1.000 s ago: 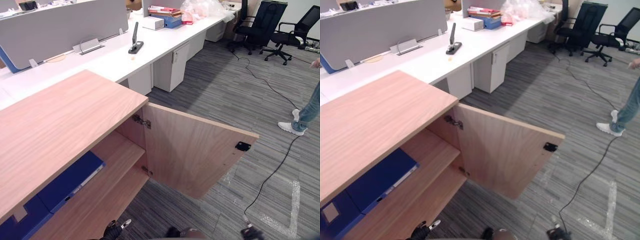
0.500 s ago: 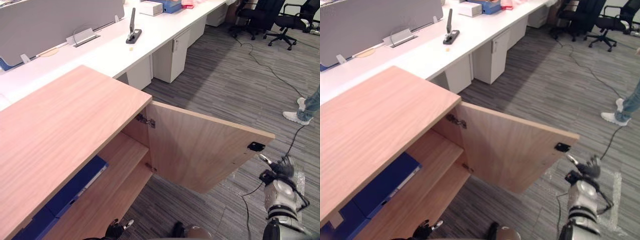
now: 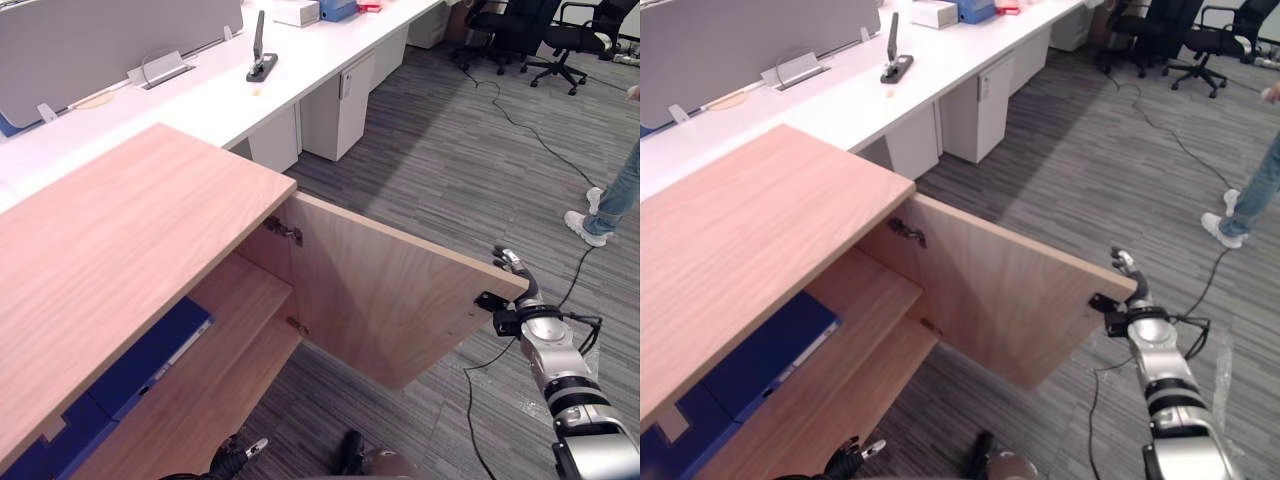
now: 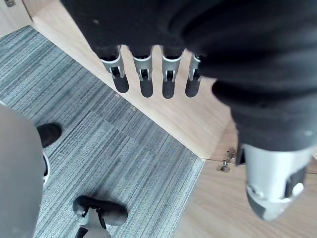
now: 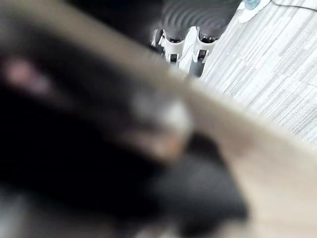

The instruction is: Walk over to the cabinet, pick up the folder, carry it to the office cabinet, place the folder inside the office cabinet, then close the office cabinet door

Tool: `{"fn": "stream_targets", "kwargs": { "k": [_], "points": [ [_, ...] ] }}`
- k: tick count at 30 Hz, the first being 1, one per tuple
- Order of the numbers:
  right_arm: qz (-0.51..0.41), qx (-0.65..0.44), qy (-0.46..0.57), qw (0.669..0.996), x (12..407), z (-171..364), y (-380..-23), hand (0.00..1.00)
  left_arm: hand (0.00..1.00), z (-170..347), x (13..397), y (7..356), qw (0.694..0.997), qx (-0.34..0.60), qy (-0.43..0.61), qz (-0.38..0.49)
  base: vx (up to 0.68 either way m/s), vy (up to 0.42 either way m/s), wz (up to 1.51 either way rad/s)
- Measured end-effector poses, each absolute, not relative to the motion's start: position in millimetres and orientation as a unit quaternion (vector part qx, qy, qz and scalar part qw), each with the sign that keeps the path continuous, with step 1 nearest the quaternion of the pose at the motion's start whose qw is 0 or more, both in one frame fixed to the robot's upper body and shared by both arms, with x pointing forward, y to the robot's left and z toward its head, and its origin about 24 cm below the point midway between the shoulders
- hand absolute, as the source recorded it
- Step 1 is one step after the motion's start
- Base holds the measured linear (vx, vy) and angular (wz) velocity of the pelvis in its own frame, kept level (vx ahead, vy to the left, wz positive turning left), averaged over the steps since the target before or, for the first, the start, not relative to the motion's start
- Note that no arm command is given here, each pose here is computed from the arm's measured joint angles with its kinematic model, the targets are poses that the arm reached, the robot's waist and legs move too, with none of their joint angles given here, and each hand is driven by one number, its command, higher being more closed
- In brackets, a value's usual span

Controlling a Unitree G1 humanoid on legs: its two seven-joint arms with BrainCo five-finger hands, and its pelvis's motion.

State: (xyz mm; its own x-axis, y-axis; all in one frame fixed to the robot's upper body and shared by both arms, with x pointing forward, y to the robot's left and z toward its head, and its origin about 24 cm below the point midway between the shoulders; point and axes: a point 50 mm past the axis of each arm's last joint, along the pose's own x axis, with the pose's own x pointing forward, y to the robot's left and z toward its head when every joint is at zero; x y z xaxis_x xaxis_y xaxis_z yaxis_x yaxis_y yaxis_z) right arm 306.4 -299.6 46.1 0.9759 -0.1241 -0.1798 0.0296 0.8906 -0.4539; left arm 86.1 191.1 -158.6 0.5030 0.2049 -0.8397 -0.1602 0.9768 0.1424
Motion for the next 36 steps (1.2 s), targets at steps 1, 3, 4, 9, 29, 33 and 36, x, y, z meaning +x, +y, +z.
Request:
{"fn": "stream_targets", "kwargs": {
  "k": [1,3,4,9,29,33,36],
  "points": [
    [-0.018,-0.242,0.106,0.964,308.8,44.9,-293.0,0.0,0.0,-158.3,86.4,193.6,0.866,0.022,0.486,0.111,-0.1,-0.139,-0.39],
    [0.071,-0.298,0.112,0.945,320.6,46.0,-267.5,0.0,0.0,-156.7,89.2,194.3,0.871,0.01,0.476,0.124,-0.07,-0.131,-0.68],
    [0.087,-0.302,0.111,0.943,323.3,46.7,-261.6,0.0,0.0,-156.1,90.4,193.8,0.872,0.005,0.472,0.128,-0.03,-0.053,-0.94],
    [0.182,-0.299,0.106,0.931,325.1,36.5,-220.2,0.0,0.0,-153.9,97.5,188.0,0.881,-0.005,0.455,0.127,-0.04,-0.076,-0.39],
    [0.63,-0.453,0.149,0.613,232.1,-14.6,-137.0,0.0,0.0,-157.4,31.0,238.6,0.811,-0.096,0.485,0.312,-0.06,-0.064,-0.04],
    [0.637,-0.448,0.166,0.604,231.3,-27.2,-130.1,0.0,0.0,-158.1,13.3,242.4,0.785,-0.129,0.484,0.365,-0.04,0.043,0.37],
    [0.628,-0.458,0.172,0.605,236.4,-43.6,-112.8,0.0,0.0,-160.3,8.0,236.0,0.769,-0.16,0.48,0.391,-0.04,0.066,0.81]
  ]
}}
